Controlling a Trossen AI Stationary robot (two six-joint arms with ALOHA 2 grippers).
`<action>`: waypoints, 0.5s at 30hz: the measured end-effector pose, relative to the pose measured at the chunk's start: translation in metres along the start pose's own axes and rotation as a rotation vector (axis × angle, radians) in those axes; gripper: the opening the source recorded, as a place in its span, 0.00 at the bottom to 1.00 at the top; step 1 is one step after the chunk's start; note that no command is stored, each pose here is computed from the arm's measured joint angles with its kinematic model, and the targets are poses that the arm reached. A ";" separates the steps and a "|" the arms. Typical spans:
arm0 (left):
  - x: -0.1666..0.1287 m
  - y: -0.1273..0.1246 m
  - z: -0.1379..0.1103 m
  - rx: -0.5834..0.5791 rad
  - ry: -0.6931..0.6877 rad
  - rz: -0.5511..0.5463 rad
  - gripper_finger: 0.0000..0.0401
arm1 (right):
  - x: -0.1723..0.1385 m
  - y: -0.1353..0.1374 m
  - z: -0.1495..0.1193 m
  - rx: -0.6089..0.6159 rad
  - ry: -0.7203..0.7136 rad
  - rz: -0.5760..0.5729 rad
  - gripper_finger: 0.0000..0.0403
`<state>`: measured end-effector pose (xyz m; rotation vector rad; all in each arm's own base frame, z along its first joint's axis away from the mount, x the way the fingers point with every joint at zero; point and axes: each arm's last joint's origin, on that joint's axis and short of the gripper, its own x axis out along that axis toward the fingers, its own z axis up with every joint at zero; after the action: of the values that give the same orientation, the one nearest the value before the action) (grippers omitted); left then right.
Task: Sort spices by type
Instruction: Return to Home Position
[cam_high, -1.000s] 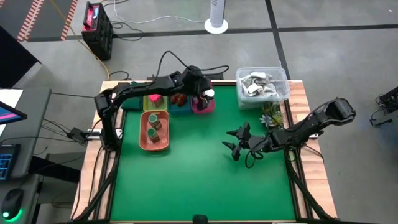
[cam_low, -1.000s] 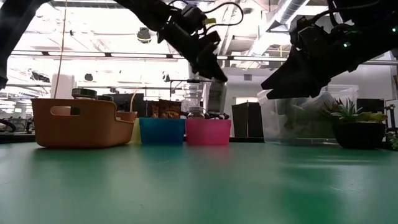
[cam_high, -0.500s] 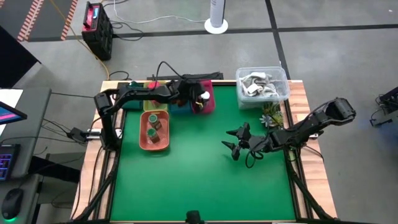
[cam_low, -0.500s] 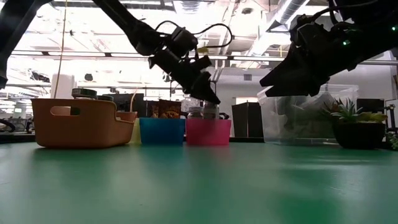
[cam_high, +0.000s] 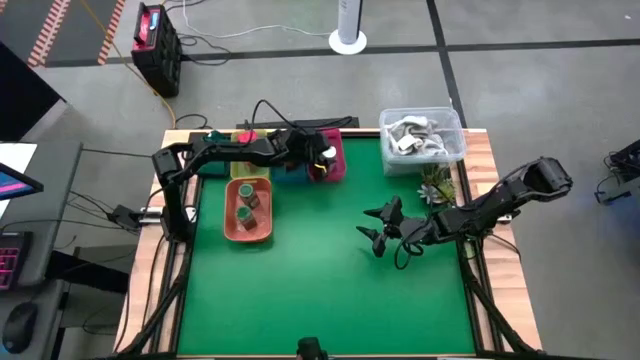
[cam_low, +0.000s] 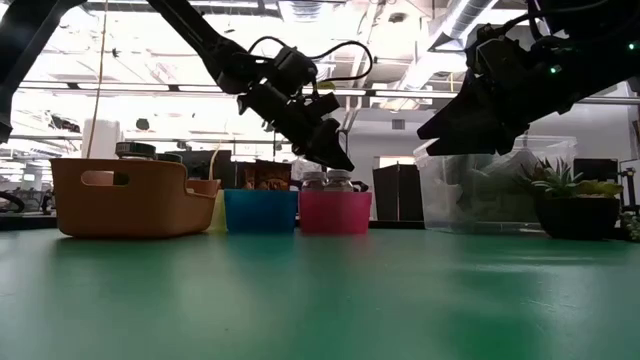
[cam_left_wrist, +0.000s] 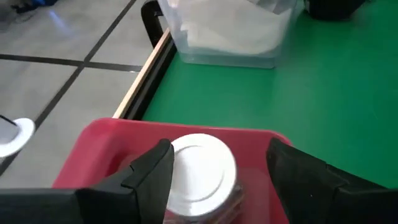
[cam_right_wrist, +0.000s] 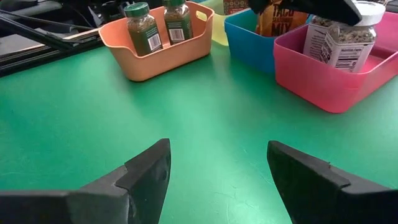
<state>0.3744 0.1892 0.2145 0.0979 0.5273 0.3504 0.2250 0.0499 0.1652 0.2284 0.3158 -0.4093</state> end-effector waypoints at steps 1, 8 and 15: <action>0.000 0.001 0.001 0.007 0.004 0.006 0.61 | 0.000 0.000 0.000 0.000 0.000 0.000 0.72; -0.010 0.008 0.032 0.062 -0.122 0.049 0.66 | -0.002 0.001 -0.001 -0.015 -0.012 -0.020 0.72; -0.021 0.005 0.059 0.051 -0.391 -0.054 0.64 | -0.014 0.008 0.002 -0.067 -0.058 -0.041 0.72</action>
<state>0.3858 0.1862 0.2765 0.1962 0.1520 0.2561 0.2168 0.0615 0.1730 0.1441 0.2769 -0.4445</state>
